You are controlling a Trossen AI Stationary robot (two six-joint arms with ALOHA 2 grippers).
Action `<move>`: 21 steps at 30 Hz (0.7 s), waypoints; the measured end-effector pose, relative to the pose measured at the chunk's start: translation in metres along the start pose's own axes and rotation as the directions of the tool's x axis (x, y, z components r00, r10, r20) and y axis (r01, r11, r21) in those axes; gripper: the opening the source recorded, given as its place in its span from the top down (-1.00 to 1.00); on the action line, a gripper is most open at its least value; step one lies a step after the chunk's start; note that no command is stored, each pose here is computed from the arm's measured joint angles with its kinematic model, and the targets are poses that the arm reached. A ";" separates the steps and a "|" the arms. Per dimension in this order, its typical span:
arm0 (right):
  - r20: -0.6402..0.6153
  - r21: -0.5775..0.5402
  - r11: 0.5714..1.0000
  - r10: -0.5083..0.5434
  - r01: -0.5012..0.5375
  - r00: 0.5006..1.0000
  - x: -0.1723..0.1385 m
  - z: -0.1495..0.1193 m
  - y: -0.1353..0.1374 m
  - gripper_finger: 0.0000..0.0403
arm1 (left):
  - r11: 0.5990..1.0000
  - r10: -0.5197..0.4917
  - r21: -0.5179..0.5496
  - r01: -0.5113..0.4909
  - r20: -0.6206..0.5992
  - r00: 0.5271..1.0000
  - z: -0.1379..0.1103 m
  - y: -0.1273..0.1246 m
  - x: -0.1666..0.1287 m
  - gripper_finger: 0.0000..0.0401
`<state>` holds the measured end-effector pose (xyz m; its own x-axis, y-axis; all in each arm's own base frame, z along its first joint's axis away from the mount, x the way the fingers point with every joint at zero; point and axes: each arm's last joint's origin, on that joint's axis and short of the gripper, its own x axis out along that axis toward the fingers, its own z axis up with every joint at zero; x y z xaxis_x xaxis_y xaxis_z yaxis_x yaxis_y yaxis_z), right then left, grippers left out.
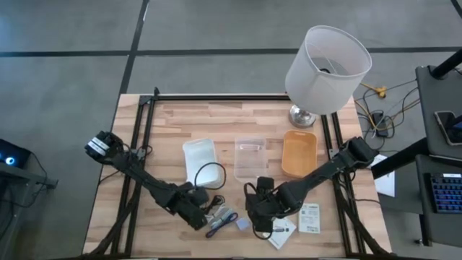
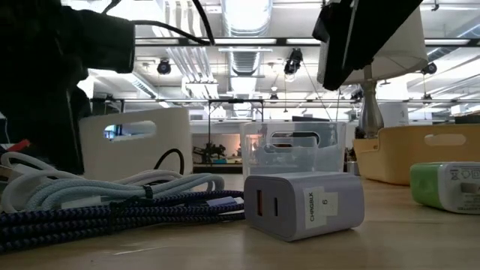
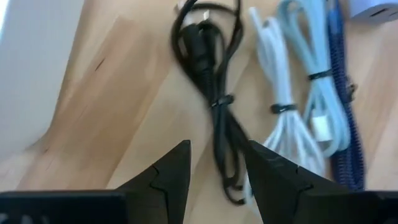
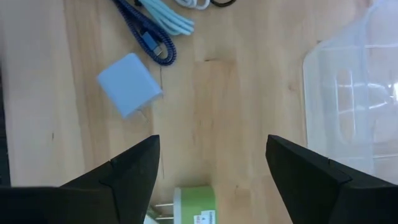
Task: Pick and place items into bin
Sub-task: Put the black charger cable into the white bin
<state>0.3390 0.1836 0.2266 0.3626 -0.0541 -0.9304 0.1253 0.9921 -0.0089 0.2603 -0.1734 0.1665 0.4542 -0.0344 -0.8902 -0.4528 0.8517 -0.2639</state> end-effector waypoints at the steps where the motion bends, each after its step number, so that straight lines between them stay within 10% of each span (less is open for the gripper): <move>1: -0.001 0.000 1.000 -0.002 0.002 1.000 0.000 0.000 0.000 -0.37 | 1.000 0.005 0.000 -0.005 -0.012 1.000 -0.002 0.000 -0.003 0.32; 11: -0.020 0.003 0.999 -0.034 0.034 0.999 0.001 -0.003 -0.003 -0.34 | 0.996 0.052 -0.072 -0.043 0.120 0.991 -0.004 -0.010 -0.050 0.32; 15: -0.023 0.062 0.983 -0.171 0.172 0.985 0.000 -0.010 -0.008 -0.34 | 0.981 0.097 -0.187 -0.056 0.220 0.971 -0.024 -0.017 -0.044 0.32; 21: -0.050 0.060 0.950 -0.304 0.306 0.951 -0.003 -0.020 -0.013 -0.34 | 0.988 0.151 -0.078 -0.134 0.271 0.951 -0.053 -0.034 -0.020 0.32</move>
<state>0.3180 0.1730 0.2225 0.2611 -0.3472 -0.9007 0.2852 0.9192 -0.2716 0.2260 -0.2287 0.1738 0.5717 0.2373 -0.7854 -0.5681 0.8052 -0.1702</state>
